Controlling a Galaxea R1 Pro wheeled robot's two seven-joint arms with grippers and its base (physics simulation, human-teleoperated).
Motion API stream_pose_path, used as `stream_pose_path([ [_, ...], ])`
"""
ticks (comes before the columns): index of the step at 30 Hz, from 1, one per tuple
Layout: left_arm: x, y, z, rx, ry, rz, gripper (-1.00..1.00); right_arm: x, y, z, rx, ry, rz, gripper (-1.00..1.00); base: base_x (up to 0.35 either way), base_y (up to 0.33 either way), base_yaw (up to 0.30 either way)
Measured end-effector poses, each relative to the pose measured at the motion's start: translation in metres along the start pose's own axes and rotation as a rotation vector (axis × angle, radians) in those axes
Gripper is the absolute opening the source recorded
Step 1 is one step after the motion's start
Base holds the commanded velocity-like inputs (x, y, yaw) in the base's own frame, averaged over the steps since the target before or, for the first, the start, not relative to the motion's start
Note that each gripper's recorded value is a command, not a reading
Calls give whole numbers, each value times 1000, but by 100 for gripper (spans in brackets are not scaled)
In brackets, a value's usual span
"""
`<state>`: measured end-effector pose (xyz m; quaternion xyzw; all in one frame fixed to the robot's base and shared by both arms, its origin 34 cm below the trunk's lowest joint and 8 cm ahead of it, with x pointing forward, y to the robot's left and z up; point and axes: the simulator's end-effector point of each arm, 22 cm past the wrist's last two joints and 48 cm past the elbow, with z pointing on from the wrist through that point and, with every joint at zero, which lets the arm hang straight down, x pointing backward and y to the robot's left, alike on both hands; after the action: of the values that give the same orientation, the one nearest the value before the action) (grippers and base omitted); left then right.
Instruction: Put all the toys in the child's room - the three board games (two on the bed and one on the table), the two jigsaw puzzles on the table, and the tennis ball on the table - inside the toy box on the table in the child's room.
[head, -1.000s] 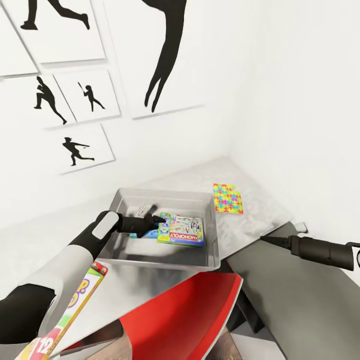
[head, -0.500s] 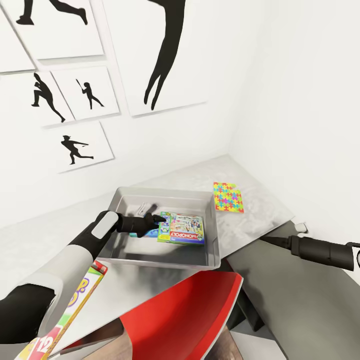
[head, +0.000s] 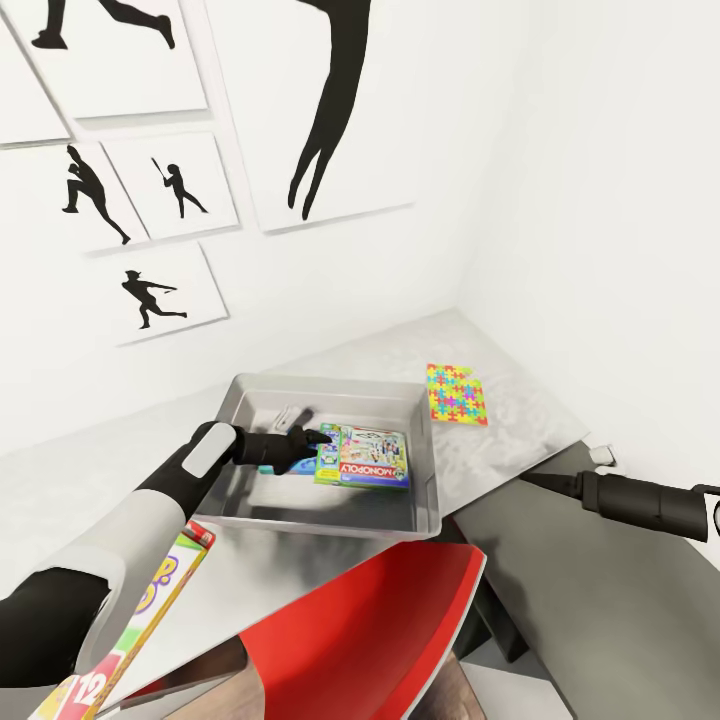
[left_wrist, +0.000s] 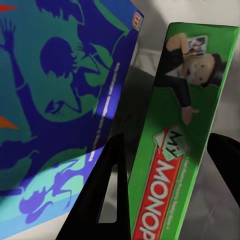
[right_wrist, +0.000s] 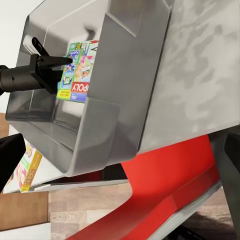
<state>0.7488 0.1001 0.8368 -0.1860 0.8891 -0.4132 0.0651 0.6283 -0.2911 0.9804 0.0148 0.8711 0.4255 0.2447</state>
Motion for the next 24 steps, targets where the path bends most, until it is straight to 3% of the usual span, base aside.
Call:
stream_pose_path([
  [7, -1, 0, 0, 0, -1, 2, -100, 0, 0, 0, 0, 0, 0, 100, 0, 0, 0],
  [8, -1, 0, 0, 0, -1, 2, 100, 0, 0, 0, 0, 0, -1, 100, 0, 0, 0],
  [24, 0, 3, 0, -11, 0, 11, 100, -1, 3, 0, -4, -1, -8, 100, 0, 0, 0],
])
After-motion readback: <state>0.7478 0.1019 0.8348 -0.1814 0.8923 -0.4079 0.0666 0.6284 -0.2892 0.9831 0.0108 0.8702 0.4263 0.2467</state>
